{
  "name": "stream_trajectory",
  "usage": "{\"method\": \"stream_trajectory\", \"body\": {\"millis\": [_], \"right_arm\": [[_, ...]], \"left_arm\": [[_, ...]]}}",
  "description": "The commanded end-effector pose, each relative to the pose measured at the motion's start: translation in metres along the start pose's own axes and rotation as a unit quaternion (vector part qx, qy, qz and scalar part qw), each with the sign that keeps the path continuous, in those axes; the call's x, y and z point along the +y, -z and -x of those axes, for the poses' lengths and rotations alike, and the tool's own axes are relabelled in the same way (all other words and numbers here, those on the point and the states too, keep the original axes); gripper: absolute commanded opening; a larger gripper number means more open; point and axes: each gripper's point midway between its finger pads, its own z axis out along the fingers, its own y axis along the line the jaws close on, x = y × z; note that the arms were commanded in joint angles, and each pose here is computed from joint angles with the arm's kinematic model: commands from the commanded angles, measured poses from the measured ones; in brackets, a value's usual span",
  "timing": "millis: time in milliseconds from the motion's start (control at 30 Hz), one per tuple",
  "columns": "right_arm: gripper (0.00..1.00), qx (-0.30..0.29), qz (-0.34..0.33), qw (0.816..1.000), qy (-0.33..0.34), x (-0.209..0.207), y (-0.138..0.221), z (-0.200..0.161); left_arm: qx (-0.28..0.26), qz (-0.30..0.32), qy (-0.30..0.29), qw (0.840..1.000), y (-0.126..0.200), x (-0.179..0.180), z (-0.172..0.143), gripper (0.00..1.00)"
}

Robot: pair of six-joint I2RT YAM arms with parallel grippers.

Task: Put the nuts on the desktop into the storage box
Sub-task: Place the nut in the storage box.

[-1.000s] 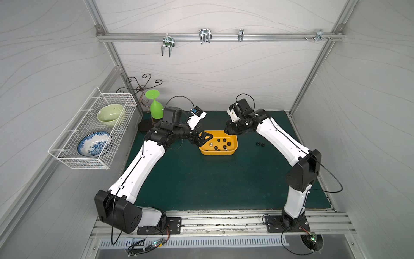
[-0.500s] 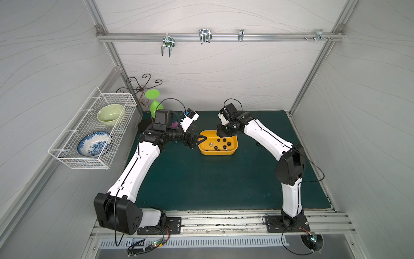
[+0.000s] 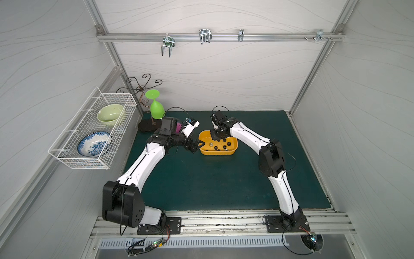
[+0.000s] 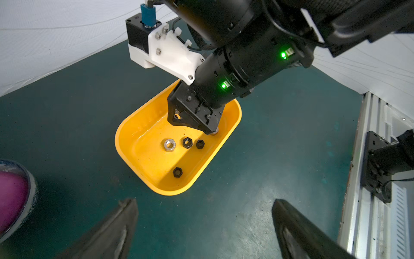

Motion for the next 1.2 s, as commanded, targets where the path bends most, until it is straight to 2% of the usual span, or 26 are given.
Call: {"method": "stream_trajectory", "body": {"millis": [0,267,633,800,967,1167], "right_arm": [[0.27,-0.028,-0.005,0.999,0.016,0.004,-0.01,0.016],[0.28,-0.005,-0.01,1.0,0.019,0.002,-0.046,0.002],[0.28,0.007,-0.005,1.0,0.014,0.002,-0.062,-0.008],[0.36,0.007,-0.008,1.0,0.02,0.002,-0.068,-0.01],[0.37,0.006,-0.015,1.0,0.022,-0.002,-0.071,-0.01],[0.5,-0.007,-0.008,1.0,0.02,0.001,-0.044,0.002]], "left_arm": [[-0.02,0.026,-0.026,0.999,-0.006,0.017,0.011,0.98],[-0.025,0.049,-0.034,0.998,-0.02,0.037,-0.009,0.98],[-0.04,0.058,-0.05,0.996,-0.033,0.046,-0.023,0.98],[-0.041,0.056,-0.054,0.996,-0.034,0.045,-0.025,0.98],[-0.043,0.048,-0.052,0.997,-0.034,0.042,-0.024,0.98],[-0.042,0.041,-0.054,0.997,-0.031,0.038,-0.022,0.98]]}}
